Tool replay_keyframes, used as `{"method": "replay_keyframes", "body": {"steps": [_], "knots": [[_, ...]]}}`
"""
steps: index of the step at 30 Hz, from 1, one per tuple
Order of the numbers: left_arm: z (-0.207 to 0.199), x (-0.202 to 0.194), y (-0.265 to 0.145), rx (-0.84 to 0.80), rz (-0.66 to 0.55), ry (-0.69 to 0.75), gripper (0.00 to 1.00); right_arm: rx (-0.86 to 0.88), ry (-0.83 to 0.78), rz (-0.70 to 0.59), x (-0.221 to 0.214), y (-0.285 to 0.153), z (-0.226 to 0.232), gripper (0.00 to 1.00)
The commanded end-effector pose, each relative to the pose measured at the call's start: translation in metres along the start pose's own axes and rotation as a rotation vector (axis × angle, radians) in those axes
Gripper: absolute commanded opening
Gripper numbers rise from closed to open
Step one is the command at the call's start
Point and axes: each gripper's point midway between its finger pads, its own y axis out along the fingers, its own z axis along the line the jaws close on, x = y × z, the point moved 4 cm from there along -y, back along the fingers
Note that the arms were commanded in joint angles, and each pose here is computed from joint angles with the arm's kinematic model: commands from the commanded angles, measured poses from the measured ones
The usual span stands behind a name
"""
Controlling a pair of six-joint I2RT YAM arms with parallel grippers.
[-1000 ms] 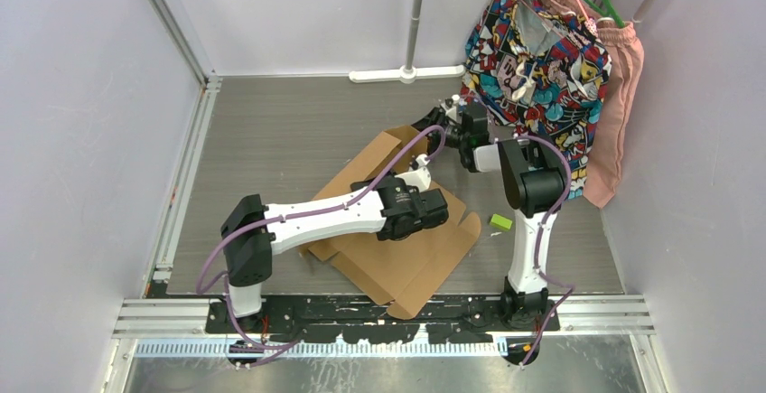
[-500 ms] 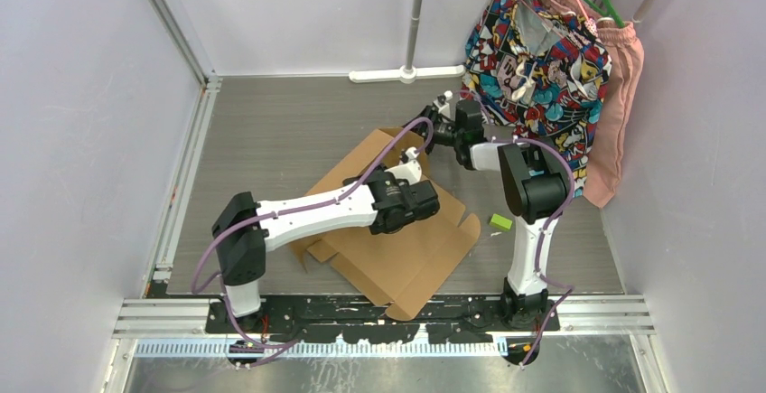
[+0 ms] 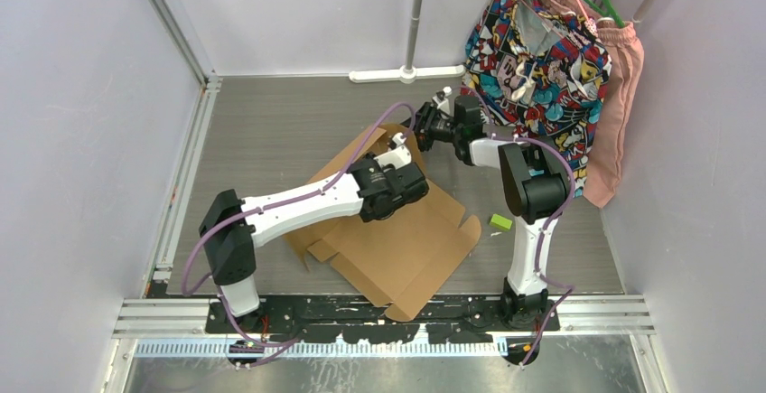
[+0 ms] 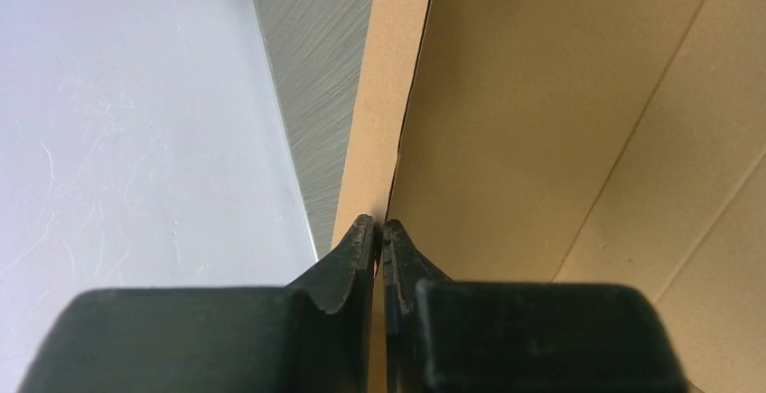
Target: Fold the paper box
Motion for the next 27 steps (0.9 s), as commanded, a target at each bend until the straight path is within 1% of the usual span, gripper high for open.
{"method": "replay_keyframes", "body": {"steps": [1,19,27], "knots": [[0.007,0.006,0.001,-0.02,-0.028,-0.077,0.07,0.046,-0.084,-0.004,0.006,0.005,0.023,0.45],[0.019,0.003,0.015,-0.02,-0.007,-0.101,0.07,0.034,-0.081,0.01,0.012,0.017,0.021,0.45],[0.024,0.004,0.012,-0.024,-0.012,-0.114,0.05,0.025,-0.094,0.025,0.002,0.013,0.023,0.45]]}}
